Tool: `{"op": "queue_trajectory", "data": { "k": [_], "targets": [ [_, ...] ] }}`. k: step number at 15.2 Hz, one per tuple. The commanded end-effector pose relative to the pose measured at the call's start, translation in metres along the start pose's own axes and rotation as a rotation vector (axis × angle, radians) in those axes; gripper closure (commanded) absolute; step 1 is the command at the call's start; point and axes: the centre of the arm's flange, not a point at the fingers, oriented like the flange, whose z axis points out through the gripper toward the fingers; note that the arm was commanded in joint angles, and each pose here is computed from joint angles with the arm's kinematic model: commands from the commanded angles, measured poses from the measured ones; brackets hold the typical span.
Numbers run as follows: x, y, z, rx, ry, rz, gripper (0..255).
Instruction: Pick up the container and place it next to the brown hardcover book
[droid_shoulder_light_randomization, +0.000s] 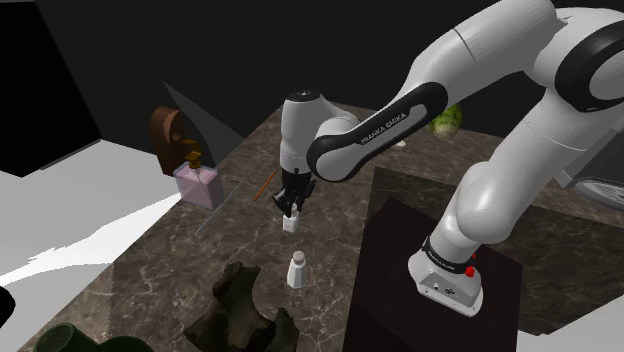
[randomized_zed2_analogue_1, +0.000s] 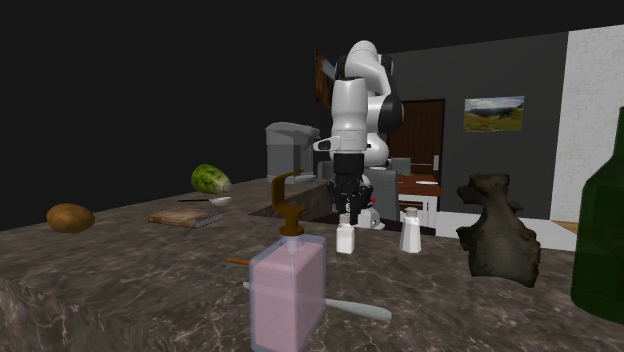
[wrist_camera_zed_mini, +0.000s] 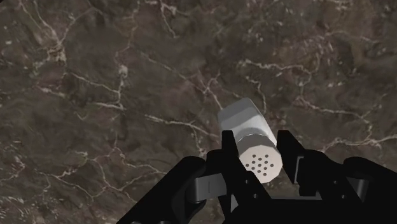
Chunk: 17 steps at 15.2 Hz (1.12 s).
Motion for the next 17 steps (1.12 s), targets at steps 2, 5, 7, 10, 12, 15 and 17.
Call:
{"op": "queue_trajectory", "data": {
  "k": [2,5,7,10,12,15,17],
  "targets": [
    [0.0,0.0,0.0,0.0,0.0,0.0,255],
    [0.0,0.0,0.0,0.0,0.0,0.0,255],
    [0.0,0.0,-0.011,0.0,0.0,0.0,255],
    [0.0,0.0,-0.026,0.0,0.0,0.0,255],
    [0.0,0.0,-0.037,0.0,0.0,0.0,255],
    [0.001,-0.001,-0.053,0.0,0.0,0.0,255],
    [0.001,-0.001,-0.063,0.0,0.0,0.0,255]
  ]
}}
